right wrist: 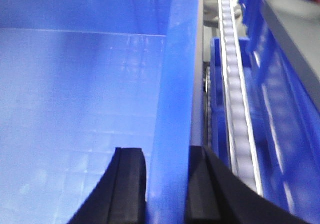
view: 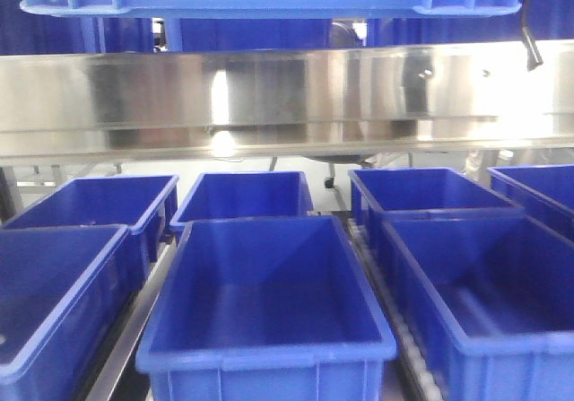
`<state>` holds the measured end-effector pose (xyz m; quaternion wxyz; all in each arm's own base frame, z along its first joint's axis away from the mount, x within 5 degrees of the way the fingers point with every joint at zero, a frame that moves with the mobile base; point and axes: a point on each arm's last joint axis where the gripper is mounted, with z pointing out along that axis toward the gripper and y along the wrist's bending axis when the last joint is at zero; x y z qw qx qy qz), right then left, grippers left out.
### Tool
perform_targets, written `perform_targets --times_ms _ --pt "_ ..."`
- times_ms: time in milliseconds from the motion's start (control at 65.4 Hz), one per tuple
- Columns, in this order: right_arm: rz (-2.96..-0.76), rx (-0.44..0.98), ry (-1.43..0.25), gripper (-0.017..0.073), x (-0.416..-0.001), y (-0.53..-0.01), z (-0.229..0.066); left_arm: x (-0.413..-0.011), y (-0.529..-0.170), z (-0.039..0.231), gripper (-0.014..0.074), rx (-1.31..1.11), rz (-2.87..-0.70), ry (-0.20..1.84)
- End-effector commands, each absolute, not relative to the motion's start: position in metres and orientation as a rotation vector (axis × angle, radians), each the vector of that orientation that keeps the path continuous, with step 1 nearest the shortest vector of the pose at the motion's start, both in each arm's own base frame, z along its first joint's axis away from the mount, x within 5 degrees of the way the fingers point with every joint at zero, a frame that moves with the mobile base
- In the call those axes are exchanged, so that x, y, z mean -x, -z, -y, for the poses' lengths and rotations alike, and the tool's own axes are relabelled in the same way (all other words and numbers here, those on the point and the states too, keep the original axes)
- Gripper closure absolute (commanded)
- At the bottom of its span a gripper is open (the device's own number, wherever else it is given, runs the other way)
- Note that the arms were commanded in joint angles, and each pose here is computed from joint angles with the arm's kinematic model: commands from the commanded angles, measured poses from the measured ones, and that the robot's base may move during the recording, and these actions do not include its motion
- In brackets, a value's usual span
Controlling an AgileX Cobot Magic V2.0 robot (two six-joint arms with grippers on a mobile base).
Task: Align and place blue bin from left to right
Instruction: 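Hold the blue bin with both grippers while the base backs away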
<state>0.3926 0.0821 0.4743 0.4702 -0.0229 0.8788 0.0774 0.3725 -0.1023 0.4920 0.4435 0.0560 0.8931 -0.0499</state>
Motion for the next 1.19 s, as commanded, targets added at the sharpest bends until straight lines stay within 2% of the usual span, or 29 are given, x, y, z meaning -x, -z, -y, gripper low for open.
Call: perform_targets --times_ms 0,1177 --pt "-2.017 0.071 -0.195 0.0629 -0.3909 -0.493 -0.0814 -0.3617 -0.5127 0.1079 0.0704 -0.164 -2.1 0.222" --pt "-2.017 0.071 -0.195 0.0629 -0.3909 -0.493 -0.0814 -0.3617 -0.5127 0.1079 0.0704 -0.164 -2.1 0.222"
